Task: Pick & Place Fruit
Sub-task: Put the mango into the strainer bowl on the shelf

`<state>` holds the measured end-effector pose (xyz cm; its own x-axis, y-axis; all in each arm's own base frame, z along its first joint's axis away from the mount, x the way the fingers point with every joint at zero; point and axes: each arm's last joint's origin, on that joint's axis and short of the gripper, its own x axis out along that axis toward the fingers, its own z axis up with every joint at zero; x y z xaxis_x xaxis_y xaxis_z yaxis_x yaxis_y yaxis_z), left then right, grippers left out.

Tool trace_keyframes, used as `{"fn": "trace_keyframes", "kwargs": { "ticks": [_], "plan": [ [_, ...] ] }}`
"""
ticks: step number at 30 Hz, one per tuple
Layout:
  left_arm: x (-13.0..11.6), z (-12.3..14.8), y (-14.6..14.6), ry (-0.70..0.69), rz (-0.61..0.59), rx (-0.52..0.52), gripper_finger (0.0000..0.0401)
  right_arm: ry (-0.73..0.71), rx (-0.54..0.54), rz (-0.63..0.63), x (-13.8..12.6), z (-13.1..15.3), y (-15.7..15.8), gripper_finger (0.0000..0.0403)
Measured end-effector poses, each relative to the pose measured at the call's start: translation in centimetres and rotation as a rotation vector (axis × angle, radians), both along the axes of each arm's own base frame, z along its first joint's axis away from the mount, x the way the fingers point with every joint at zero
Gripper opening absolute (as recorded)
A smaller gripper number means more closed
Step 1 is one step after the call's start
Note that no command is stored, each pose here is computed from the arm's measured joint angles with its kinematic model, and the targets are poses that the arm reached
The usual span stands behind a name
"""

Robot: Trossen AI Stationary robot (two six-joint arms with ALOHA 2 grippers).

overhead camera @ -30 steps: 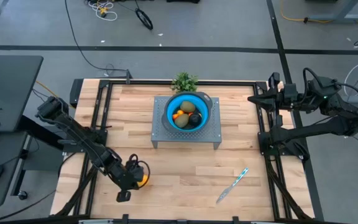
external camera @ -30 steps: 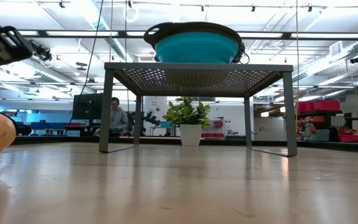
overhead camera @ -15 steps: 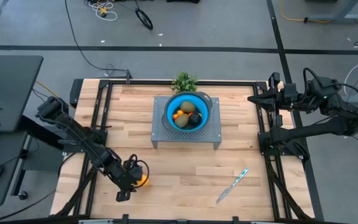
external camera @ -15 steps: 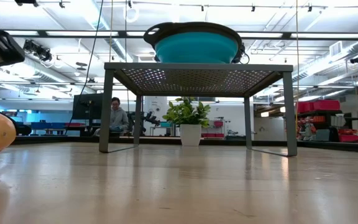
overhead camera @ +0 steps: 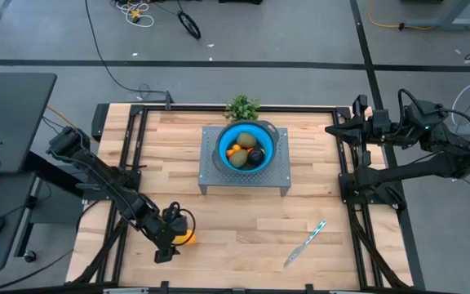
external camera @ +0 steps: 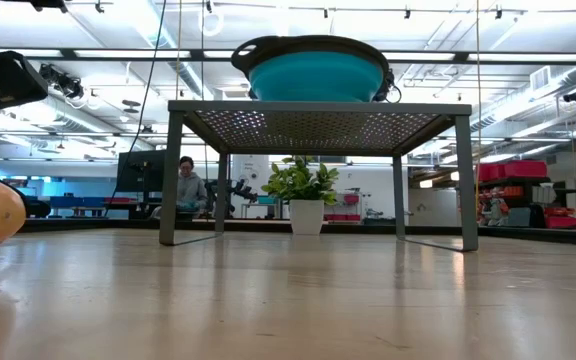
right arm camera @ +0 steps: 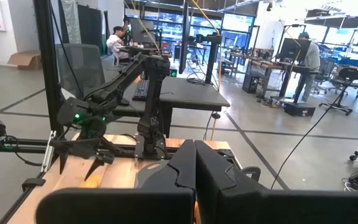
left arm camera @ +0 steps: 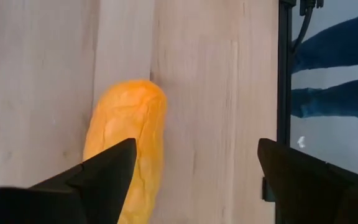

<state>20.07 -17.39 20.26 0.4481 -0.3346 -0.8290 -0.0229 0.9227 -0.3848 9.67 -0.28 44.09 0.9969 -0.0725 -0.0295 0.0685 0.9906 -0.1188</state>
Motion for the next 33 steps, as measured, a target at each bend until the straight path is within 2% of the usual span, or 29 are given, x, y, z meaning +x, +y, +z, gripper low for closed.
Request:
{"fn": "trace_keyframes", "kwargs": {
  "ticks": [6,16,33],
  "plan": [
    [0.0,-0.04,0.08,-0.026,-0.039,0.045,0.0336,0.0,0.0,-0.016,0.0,0.0,-0.05,0.0],
    [-0.54,-0.49,0.65,0.028,-0.042,0.127,0.0325,0.0,0.0,-0.016,0.0,0.0,-0.04,0.0],
    [-0.51,-0.47,0.63,0.019,-0.054,0.133,0.0325,-0.001,0.015,-0.016,0.01,0.0,-0.05,0.0]
  ]
}}
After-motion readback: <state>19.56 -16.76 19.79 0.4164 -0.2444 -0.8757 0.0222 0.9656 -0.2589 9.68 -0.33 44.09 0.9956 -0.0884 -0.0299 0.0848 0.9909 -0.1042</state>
